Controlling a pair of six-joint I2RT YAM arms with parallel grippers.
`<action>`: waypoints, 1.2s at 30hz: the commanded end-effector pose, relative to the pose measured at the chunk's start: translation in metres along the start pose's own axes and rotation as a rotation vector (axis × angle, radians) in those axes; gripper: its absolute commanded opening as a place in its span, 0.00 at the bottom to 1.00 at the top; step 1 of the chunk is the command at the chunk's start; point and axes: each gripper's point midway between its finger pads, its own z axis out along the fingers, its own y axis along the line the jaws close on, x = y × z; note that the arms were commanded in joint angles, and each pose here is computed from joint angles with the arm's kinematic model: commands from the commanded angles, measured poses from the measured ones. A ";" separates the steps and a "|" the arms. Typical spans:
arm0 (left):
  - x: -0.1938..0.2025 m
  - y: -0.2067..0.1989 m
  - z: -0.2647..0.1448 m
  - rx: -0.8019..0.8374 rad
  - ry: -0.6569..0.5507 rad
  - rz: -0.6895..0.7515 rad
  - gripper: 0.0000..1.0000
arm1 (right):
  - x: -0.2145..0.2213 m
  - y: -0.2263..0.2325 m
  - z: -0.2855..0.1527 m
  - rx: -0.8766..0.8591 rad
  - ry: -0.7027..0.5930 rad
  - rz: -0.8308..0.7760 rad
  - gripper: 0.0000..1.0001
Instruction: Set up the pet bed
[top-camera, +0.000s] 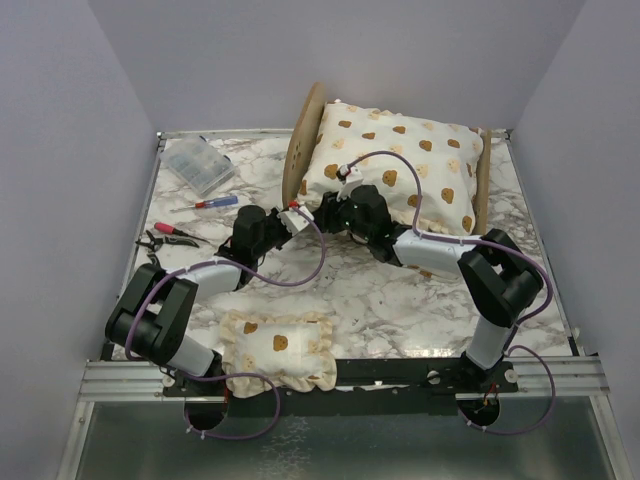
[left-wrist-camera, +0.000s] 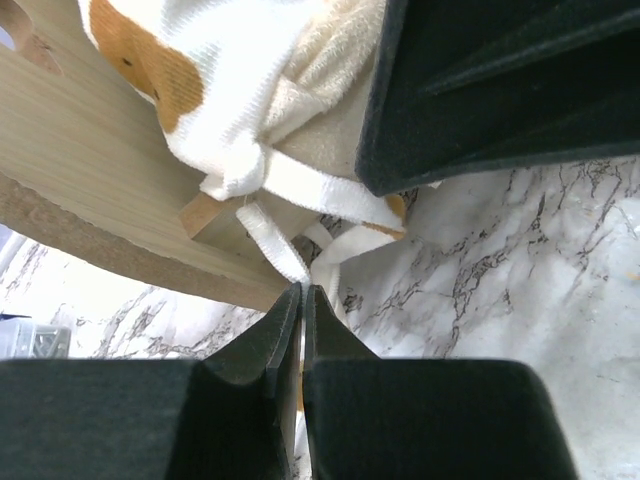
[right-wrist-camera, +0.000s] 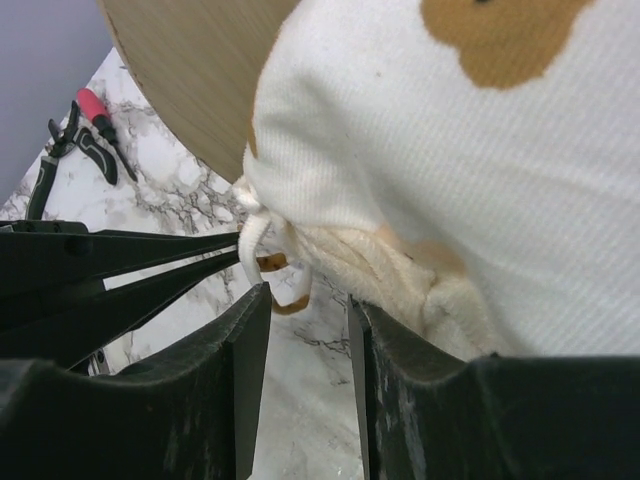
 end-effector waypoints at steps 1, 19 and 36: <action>-0.001 -0.010 -0.007 0.045 -0.010 -0.003 0.04 | -0.016 0.001 -0.009 -0.031 -0.062 0.039 0.40; -0.019 -0.022 0.011 0.159 -0.070 -0.018 0.04 | -0.010 0.007 0.015 -0.074 -0.007 0.150 0.25; -0.017 -0.029 0.006 0.172 -0.061 -0.026 0.04 | 0.008 0.000 0.030 -0.014 0.045 0.316 0.31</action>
